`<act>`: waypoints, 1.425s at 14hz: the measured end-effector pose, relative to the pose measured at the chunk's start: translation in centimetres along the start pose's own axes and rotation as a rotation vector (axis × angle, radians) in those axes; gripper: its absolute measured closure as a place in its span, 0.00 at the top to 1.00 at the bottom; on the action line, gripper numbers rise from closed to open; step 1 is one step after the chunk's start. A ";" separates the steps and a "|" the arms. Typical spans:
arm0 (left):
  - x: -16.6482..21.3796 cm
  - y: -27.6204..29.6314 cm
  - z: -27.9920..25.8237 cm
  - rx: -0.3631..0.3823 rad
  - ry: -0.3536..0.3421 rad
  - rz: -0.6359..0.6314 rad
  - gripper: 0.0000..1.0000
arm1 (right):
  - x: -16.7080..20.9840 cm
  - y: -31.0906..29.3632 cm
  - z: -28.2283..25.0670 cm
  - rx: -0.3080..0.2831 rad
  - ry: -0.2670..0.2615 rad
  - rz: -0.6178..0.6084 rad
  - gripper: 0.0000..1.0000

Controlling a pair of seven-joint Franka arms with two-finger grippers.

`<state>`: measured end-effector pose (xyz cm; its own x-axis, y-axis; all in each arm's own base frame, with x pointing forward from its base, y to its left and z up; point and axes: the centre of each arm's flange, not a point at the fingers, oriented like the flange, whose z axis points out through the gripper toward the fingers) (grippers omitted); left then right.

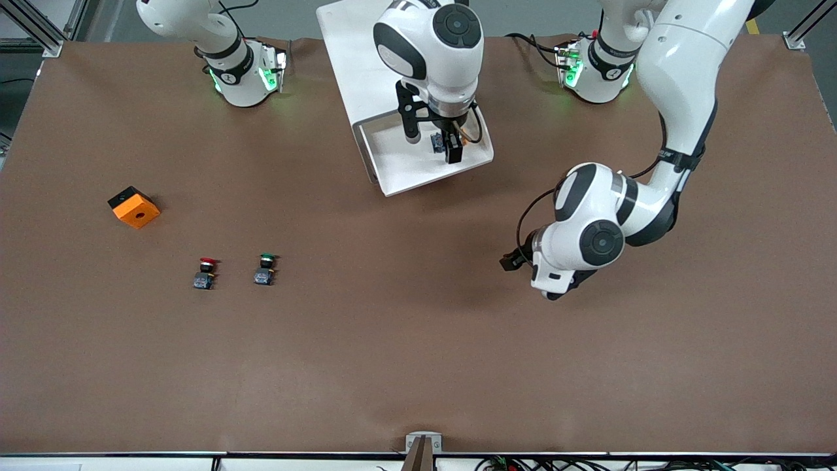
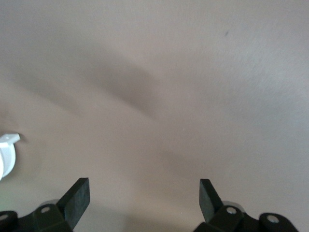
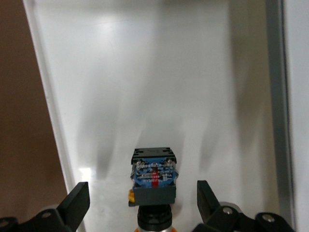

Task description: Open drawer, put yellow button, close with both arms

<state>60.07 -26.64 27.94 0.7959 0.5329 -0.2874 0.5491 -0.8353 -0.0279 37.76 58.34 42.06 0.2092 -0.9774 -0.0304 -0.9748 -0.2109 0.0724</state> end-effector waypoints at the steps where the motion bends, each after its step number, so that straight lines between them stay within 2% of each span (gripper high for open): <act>1: -0.1 -0.6 -0.7 -0.009 0.009 0.001 1.00 | 0.3 -0.5 -0.8 0.011 -0.009 -0.017 1.00; 4: -1.8 -1.2 -2.8 -0.034 0.058 0.040 1.00 | 2.8 -3.2 -3.2 0.033 -0.027 -0.071 1.00; 6: -3.3 -0.9 -3.7 -0.025 0.094 0.078 1.00 | 5.3 -4.9 -4.8 0.008 -0.023 -0.150 1.00; 11: -8.1 1.1 -4.7 -0.014 0.132 0.172 1.00 | 13.1 -8.0 -8.6 -0.070 -0.014 -0.529 1.00; 15: -13.0 3.2 -4.4 0.001 0.158 0.227 1.00 | 23.3 -10.7 -12.1 -0.100 -0.043 -0.750 1.00; 20: -19.3 5.5 -2.8 0.027 0.185 0.274 1.00 | 37.0 -13.0 -14.7 -0.098 -0.092 -0.908 1.00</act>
<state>48.43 -41.08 36.01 0.9473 0.3011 -0.1093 0.3029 -0.9530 0.0005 59.30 24.68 54.65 0.8804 -0.4320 -0.1959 -0.4276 -0.9015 0.0662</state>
